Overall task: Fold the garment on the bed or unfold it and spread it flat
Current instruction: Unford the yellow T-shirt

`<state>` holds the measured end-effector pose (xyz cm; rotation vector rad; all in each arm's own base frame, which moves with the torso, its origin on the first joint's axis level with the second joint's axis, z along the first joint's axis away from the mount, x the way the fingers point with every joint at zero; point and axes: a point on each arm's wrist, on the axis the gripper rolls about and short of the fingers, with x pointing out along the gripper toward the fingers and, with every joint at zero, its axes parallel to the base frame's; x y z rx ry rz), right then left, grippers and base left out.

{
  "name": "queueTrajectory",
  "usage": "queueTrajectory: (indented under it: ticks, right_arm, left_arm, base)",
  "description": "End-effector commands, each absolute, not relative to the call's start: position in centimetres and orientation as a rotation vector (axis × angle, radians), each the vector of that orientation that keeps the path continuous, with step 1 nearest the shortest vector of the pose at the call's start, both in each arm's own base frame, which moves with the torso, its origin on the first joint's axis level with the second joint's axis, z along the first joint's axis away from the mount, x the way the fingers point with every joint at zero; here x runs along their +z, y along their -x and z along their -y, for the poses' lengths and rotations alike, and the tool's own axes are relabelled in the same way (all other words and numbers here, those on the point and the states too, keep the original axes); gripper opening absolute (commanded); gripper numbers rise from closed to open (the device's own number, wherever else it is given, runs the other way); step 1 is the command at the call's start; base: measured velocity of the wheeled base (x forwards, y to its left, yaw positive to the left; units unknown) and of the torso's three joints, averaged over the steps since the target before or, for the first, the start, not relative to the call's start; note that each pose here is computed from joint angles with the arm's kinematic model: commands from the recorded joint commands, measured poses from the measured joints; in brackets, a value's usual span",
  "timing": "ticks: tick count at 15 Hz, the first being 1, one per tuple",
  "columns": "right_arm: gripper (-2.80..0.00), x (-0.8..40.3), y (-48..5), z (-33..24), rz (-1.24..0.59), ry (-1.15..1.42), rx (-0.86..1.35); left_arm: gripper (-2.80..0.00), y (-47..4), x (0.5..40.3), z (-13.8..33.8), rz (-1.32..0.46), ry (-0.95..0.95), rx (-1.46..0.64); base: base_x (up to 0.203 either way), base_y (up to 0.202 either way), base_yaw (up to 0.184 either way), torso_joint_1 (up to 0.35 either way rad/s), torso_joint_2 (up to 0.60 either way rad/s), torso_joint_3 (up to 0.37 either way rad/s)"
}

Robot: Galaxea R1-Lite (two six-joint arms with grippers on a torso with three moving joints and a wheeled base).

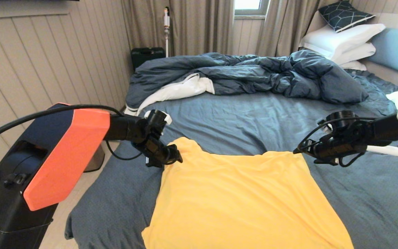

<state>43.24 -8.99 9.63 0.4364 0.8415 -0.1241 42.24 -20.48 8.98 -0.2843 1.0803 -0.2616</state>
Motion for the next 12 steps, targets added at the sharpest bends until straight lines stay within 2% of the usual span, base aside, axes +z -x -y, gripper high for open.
queueTrajectory:
  ticks: [1,12]
  right_arm:
    - [0.00,9.4,-43.4,8.9,-0.845,-0.439,-0.120]
    - [0.00,8.8,-44.2,6.5,-0.864,-0.426,-0.074]
  left_arm:
    - [0.00,-42.2,8.6,20.6,-1.089,0.285,-0.259]
    - [0.00,-42.4,7.9,21.0,-1.114,0.303,-0.301]
  base:
    - [0.000,0.000,0.000,0.000,0.00,0.000]
    - [0.000,0.000,0.000,0.000,0.00,0.000]
